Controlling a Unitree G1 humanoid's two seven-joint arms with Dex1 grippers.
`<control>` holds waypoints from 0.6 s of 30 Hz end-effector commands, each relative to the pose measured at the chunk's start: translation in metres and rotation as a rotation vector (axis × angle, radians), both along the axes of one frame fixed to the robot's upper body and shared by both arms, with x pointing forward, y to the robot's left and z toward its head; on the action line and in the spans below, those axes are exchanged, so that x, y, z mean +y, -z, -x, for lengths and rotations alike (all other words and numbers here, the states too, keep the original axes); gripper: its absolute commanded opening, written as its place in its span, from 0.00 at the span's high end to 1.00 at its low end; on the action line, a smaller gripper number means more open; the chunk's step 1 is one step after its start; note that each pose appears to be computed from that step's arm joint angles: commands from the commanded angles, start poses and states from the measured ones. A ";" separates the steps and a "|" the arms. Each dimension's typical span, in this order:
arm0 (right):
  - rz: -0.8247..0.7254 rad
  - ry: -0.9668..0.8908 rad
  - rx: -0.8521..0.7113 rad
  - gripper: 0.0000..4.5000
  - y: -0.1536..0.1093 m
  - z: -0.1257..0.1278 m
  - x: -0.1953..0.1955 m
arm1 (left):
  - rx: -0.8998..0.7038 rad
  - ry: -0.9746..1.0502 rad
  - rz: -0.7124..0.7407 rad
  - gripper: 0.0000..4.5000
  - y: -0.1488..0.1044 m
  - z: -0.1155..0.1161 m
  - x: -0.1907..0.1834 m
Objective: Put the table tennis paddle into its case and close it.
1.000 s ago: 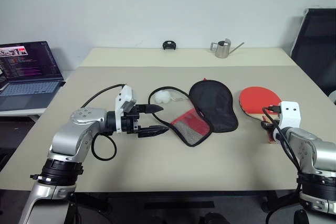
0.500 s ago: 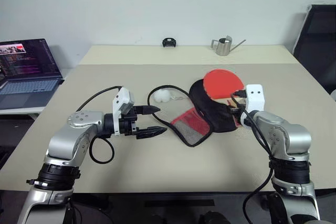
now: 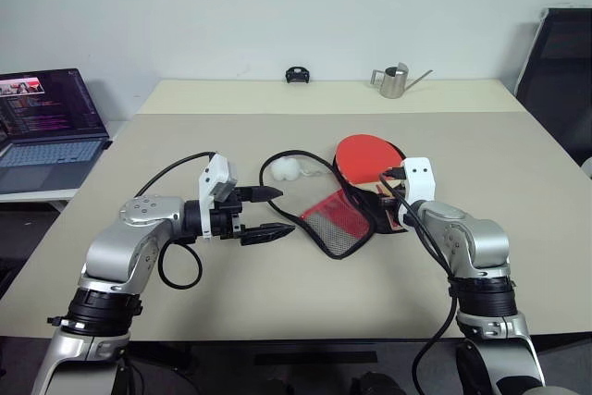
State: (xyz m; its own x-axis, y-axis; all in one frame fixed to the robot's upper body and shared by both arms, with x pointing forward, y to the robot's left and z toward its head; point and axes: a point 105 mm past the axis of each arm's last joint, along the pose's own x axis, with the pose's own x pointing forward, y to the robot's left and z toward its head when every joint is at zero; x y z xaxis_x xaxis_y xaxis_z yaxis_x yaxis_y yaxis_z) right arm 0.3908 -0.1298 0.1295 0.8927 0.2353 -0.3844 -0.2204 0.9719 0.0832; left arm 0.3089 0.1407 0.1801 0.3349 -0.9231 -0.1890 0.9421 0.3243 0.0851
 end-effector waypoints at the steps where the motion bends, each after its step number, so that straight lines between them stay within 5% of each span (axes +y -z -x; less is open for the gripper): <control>1: 0.011 0.013 -0.088 0.75 -0.019 -0.015 -0.001 | -0.058 0.024 0.018 0.00 -0.014 0.004 -0.004; 11: 0.012 0.011 -0.093 0.75 -0.019 -0.018 -0.001 | -0.058 0.024 0.019 0.00 -0.014 0.004 -0.004; 18: 0.053 0.030 -0.041 0.75 0.005 -0.035 -0.002 | -0.060 0.025 0.022 0.00 -0.015 0.003 -0.005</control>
State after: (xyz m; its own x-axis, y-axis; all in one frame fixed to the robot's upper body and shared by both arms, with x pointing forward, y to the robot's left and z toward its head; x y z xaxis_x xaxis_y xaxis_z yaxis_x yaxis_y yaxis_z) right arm 0.4218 -0.1343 0.1149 0.8983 0.1845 -0.3988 -0.1855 0.9820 0.0363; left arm 0.3089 0.1389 0.1800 0.3311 -0.9257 -0.1828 0.9434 0.3209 0.0835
